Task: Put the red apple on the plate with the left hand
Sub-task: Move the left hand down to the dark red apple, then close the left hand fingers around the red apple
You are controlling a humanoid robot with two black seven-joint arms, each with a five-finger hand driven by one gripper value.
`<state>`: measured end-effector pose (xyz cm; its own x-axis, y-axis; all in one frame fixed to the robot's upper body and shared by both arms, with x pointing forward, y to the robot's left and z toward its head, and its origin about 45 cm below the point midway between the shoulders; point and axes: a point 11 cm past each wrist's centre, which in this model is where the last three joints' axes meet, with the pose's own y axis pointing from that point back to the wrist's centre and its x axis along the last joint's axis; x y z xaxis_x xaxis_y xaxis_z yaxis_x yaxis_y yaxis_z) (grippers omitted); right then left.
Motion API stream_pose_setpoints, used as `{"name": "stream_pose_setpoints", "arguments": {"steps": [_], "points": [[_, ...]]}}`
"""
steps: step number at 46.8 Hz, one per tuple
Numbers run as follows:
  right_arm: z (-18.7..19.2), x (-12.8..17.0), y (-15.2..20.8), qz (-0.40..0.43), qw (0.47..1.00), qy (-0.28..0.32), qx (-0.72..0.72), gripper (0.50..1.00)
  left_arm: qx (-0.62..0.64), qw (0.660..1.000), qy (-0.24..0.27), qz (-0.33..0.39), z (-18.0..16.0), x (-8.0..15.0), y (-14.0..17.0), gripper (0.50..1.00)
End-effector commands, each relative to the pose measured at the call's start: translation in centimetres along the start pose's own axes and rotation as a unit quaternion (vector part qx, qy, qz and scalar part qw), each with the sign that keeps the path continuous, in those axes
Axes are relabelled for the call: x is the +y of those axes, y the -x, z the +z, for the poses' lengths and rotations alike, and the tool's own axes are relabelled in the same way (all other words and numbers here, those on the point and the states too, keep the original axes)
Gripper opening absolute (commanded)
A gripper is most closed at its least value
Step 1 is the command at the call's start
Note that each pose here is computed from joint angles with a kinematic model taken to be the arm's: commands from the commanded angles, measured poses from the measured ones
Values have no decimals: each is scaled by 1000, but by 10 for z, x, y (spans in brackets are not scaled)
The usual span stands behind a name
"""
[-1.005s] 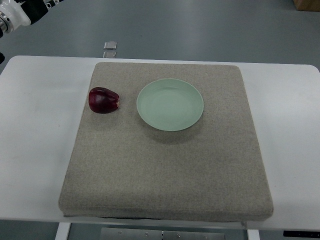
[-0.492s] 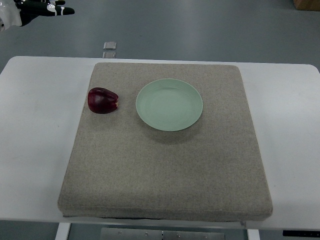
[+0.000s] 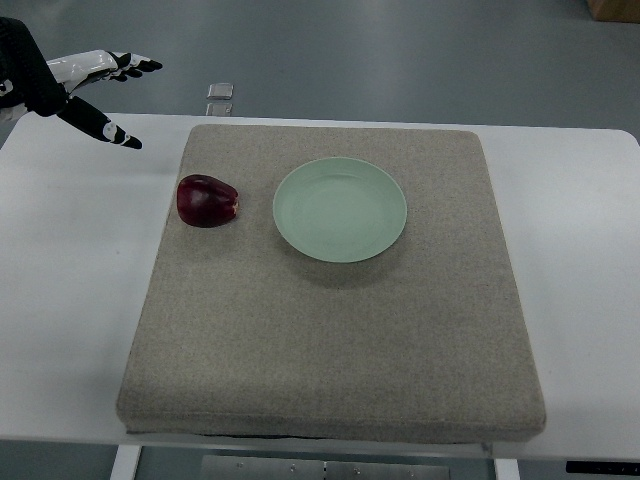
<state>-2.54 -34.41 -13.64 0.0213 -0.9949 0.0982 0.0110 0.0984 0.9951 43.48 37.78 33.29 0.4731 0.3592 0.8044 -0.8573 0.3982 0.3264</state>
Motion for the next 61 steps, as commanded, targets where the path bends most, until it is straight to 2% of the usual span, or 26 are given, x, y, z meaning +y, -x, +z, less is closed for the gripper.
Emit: {"name": "stream_pose_setpoints", "arguments": {"steps": [1,12,23,41,53,58,61], "points": [[0,0,0,0,1000,0,0,930,-12,1000,8,-15,4,2,17,994],[0,0,0,0,1000,0,0,932,-56,997,14,-55,4,-10,58,990],[0,0,0,0,1000,0,0,932,-72,994,19,-85,8,-22,82,990],[0,0,0,0,1000,0,0,930,-92,990,39,-102,24,-38,100,990],[0,0,0,0,1000,0,0,932,-125,984,33,-119,21,-42,110,986],[0,0,0,0,1000,0,0,932,-125,985,32,-118,21,-42,109,964],[0,0,0,0,1000,0,0,932,-127,984,33,-117,22,-43,107,889]]}}
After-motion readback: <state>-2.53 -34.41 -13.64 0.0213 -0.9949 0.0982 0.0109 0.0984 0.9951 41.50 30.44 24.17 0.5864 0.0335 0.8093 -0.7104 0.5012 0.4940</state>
